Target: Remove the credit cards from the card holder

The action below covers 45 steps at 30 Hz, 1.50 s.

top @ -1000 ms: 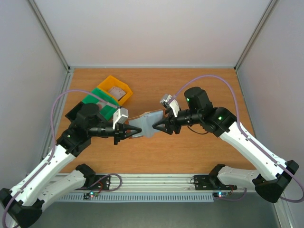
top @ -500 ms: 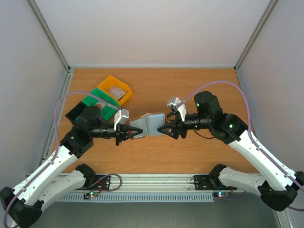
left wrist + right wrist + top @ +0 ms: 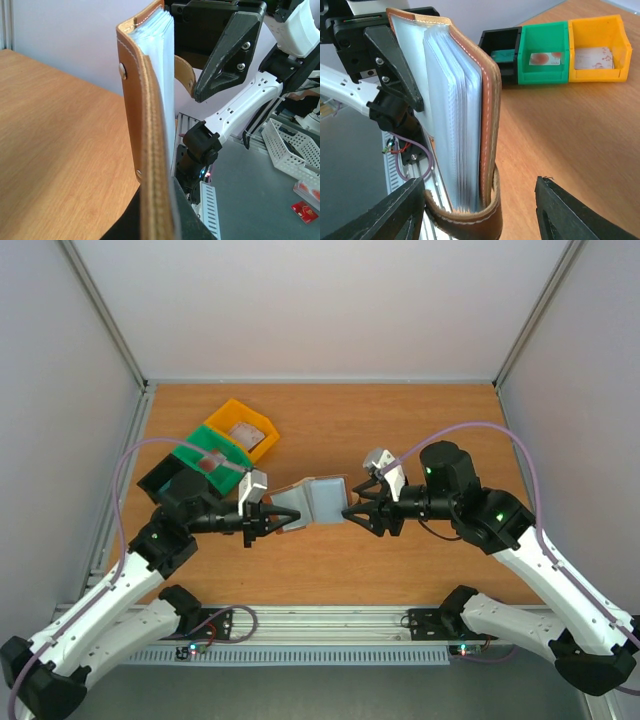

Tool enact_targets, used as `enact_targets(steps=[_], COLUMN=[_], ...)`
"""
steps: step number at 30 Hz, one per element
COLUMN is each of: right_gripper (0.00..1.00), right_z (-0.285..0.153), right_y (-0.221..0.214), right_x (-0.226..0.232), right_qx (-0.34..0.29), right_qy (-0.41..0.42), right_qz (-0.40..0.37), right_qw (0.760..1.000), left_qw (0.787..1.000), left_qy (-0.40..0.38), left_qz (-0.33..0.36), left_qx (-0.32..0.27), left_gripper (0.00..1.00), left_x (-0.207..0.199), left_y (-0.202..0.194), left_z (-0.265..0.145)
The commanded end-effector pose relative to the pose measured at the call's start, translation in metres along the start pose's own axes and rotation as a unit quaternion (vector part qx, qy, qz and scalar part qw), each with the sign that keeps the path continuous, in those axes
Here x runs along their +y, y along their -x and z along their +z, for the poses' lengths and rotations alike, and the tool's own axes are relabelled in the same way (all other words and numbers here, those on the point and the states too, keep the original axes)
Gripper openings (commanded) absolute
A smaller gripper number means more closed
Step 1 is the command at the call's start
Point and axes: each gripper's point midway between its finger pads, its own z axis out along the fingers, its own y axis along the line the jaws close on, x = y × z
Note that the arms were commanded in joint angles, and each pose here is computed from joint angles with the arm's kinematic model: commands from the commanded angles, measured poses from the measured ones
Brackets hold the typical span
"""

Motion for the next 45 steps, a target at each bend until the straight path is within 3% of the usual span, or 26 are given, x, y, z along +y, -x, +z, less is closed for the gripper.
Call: enact_targets(steps=[1, 14, 21, 30, 37, 45], right_gripper=[0.61, 0.61, 0.67, 0.53, 0.61, 0.54], right_z=[0.0, -0.003, 0.002, 0.015, 0.001, -0.007], right_y=[0.005, 0.027, 0.036, 0.044, 0.037, 0.04], right_x=[0.001, 0.01, 0.011, 0.011, 0.015, 0.008], right_qx=[-0.009, -0.011, -0.017, 0.002, 0.025, 0.024], right_qy=[0.002, 0.023, 0.034, 0.058, 0.048, 0.014], right_qz=[-0.011, -0.023, -0.036, -0.031, -0.058, -0.06], right_qw=[1.0, 0.999, 0.999, 0.998, 0.997, 0.998], left_qw=[0.998, 0.994, 0.993, 0.991, 0.99, 0.989], left_qy=[-0.016, -0.021, -0.014, -0.017, -0.01, -0.011], left_qz=[0.033, 0.056, 0.054, 0.069, 0.082, 0.087], left_qx=[-0.059, -0.09, -0.108, -0.115, -0.115, -0.116], left_gripper=[0.0, 0.0, 0.0, 0.0, 0.0, 0.0], left_x=[-0.012, -0.019, -0.019, -0.019, -0.017, -0.017], left_y=[0.021, 0.021, 0.024, 0.021, 0.017, 0.017], left_z=[-0.005, -0.013, -0.017, -0.017, -0.017, -0.017])
